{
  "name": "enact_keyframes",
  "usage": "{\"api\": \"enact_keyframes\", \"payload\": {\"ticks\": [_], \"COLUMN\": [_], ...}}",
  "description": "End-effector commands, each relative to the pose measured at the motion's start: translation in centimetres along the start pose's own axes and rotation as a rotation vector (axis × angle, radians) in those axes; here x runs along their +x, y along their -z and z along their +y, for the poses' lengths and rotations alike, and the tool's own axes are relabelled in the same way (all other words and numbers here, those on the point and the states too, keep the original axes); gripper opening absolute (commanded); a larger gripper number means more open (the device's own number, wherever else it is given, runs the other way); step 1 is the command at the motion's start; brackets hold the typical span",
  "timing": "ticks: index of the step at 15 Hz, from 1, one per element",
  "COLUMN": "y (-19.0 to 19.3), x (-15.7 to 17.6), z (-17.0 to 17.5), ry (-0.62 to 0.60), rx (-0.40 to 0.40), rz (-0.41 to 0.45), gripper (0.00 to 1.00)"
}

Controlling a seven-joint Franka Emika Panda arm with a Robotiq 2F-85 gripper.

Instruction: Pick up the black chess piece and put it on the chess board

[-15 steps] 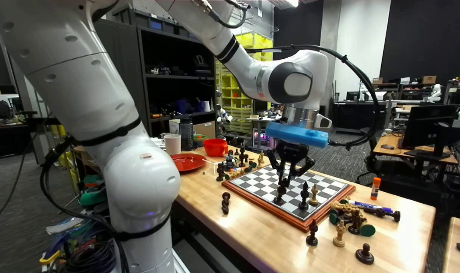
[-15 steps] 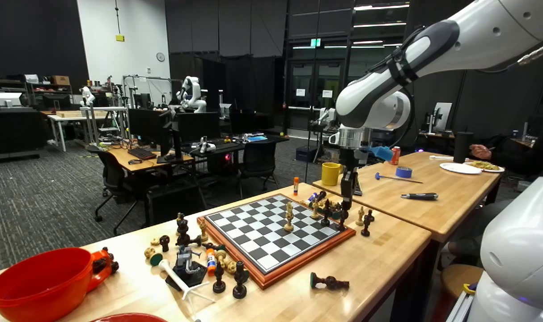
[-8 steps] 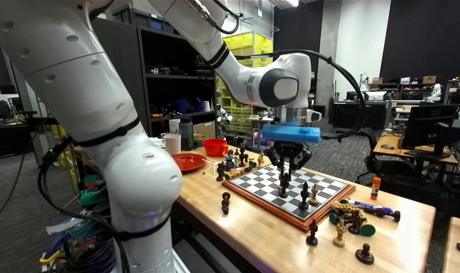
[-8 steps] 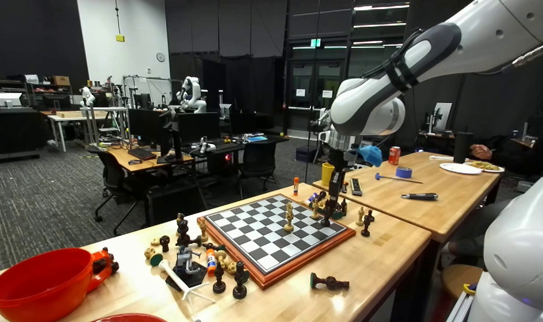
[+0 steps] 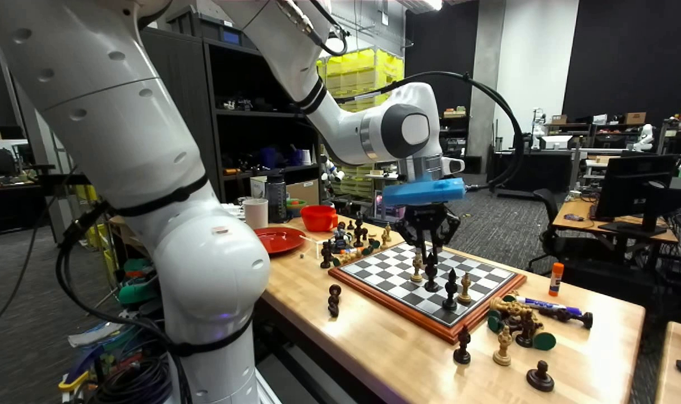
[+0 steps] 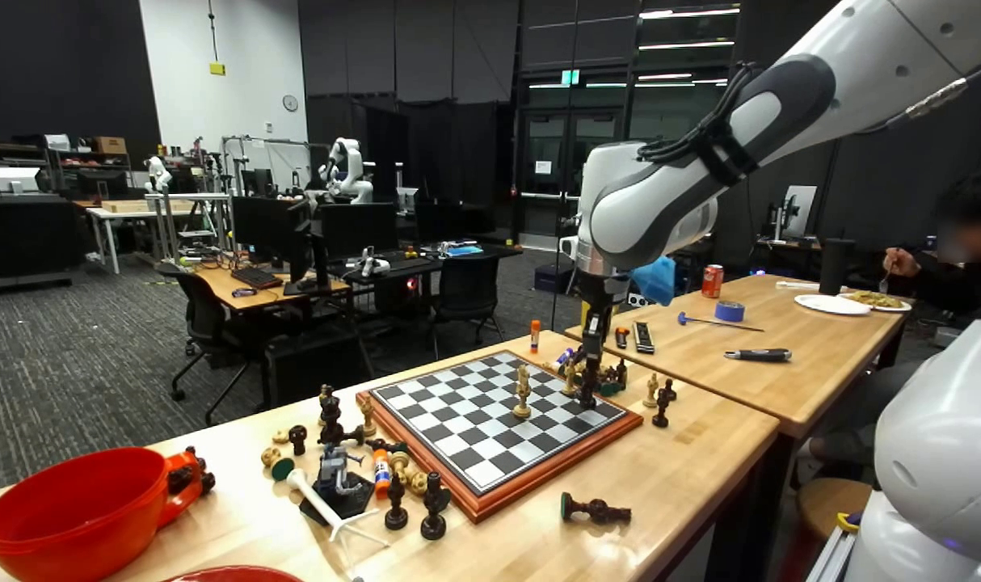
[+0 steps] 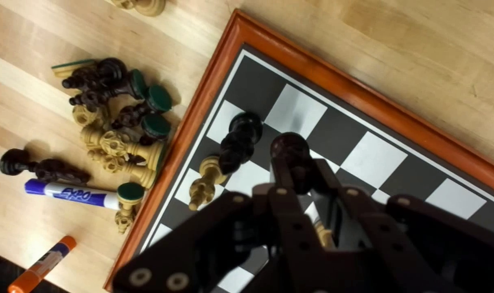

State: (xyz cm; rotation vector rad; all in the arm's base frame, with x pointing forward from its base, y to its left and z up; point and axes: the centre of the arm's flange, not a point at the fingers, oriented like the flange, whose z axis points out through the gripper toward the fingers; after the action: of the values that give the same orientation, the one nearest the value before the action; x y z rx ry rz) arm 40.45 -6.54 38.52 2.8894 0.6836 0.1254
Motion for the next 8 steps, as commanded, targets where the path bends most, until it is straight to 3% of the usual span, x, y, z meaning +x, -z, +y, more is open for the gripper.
{"api": "enact_keyframes", "payload": {"ticks": [1, 8], "y": [-0.5, -1.7], "x": [0.1, -0.2], "z": [-0.3, -0.4], "ry": [-0.006, 0.005], "rx": [-0.016, 0.043], "rz": [-0.064, -0.138], "gripper": [0.05, 0.05]}}
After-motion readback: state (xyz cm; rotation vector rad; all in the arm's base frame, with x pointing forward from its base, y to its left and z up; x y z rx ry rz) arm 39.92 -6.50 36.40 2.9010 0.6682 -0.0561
